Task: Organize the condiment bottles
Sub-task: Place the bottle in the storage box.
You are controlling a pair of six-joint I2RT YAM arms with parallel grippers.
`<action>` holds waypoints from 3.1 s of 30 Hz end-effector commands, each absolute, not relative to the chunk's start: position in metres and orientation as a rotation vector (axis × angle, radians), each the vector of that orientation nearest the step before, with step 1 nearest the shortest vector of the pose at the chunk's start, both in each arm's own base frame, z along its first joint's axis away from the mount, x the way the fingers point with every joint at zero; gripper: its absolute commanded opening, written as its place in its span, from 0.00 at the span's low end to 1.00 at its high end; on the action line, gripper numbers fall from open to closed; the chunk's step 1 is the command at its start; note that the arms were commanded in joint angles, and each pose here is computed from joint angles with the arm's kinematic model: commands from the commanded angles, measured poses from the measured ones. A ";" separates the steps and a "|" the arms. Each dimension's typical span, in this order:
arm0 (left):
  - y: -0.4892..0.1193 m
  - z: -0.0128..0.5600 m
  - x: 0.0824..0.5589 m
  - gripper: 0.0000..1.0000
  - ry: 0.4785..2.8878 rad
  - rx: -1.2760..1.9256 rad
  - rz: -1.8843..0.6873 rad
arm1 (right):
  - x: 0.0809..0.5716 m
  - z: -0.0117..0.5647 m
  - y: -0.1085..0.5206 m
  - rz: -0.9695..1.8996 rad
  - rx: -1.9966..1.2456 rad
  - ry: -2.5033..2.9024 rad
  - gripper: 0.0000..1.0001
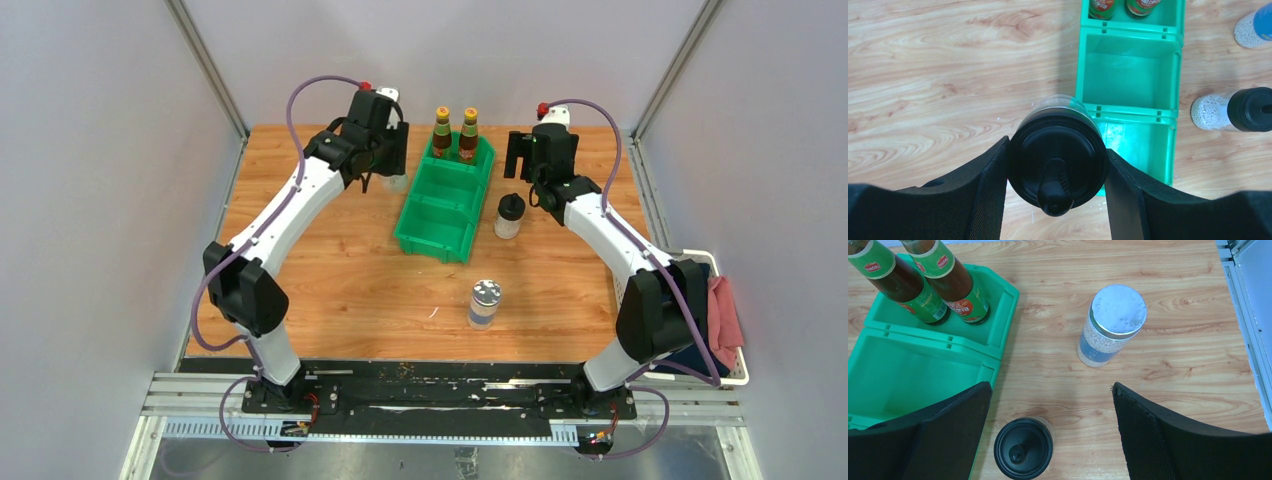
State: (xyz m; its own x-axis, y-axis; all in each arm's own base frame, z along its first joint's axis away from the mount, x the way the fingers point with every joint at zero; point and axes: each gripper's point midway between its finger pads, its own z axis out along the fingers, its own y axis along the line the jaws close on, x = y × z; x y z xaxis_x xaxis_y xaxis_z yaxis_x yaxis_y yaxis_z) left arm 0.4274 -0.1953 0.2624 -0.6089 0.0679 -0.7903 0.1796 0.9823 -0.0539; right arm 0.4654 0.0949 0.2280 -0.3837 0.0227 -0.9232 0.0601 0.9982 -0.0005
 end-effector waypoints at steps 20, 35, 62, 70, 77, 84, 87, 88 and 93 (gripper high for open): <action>-0.253 0.273 0.470 0.00 2.143 0.427 -0.305 | 0.466 0.231 0.094 -0.059 0.060 1.954 0.95; -0.286 0.251 0.480 0.00 2.089 0.568 -0.359 | 0.468 0.224 0.093 -0.073 0.064 1.968 0.95; -0.302 0.201 0.506 0.00 2.105 0.623 -0.325 | 0.475 0.211 0.093 -0.102 0.064 1.989 0.94; -0.306 0.192 0.510 0.00 2.099 0.651 -0.309 | 0.478 0.207 0.094 -0.105 0.060 1.996 0.95; -0.309 0.184 0.512 0.00 2.106 0.667 -0.301 | 0.480 0.208 0.094 -0.109 0.059 1.994 0.95; -0.311 0.179 0.514 0.00 2.119 0.684 -0.267 | 0.481 0.208 0.092 -0.119 0.061 1.993 0.95; -0.311 0.178 0.514 0.00 2.123 0.690 -0.260 | 0.481 0.207 0.092 -0.121 0.059 1.995 0.95; -0.312 0.177 0.514 0.00 2.125 0.692 -0.260 | 0.481 0.207 0.092 -0.121 0.059 1.995 0.95; -0.309 0.175 0.517 0.00 2.144 0.688 -0.200 | 0.482 0.206 0.092 -0.125 0.058 1.996 0.95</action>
